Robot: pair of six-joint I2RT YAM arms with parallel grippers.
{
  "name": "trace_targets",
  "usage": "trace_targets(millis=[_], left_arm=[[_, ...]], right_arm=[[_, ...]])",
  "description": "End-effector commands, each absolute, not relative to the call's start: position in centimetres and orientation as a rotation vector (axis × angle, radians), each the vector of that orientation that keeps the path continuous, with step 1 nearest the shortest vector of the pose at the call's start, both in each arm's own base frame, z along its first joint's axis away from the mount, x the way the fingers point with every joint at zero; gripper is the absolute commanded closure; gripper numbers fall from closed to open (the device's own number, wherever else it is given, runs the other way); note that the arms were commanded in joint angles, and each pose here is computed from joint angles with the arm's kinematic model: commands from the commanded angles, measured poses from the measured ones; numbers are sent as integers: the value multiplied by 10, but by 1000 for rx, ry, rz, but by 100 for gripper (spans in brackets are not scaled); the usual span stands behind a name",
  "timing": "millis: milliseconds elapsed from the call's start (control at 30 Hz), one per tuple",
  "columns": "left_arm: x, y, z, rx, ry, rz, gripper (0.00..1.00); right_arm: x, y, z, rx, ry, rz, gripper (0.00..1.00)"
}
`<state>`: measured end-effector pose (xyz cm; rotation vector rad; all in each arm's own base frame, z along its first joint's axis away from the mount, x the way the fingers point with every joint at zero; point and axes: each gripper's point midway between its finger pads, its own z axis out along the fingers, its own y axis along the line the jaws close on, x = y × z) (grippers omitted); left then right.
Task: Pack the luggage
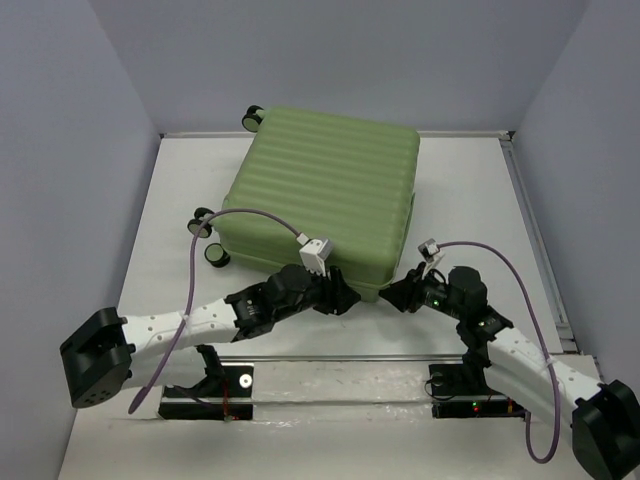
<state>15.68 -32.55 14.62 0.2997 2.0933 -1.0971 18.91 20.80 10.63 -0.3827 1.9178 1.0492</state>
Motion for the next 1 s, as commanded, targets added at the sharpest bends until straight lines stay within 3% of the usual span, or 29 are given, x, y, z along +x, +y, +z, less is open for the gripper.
trace_targets(millis=[0,33,67,133,433,767,967], left_arm=[[174,-341,186,246,1951,-1138,43],[175,-342,183,249,1957,-1125,43],[177,-342,182,248,1958,-1115,43],[181,-344,181,237,1959,-1098,44],[214,-352,201,110,1879,-1022,44],[235,-382,231,130,1824,-1009,45],[230,-360,258,98,1789,-1031,44]], right_arm=[[209,215,145,-422,1729,1012,71],[210,216,147,-425,1723,1015,75],[210,217,147,-428,1723,1022,85],[206,222,147,-427,1728,1045,93],[168,219,123,-392,1973,995,93],[77,272,117,-548,2190,1165,93],[133,317,155,-302,2012,1077,93]])
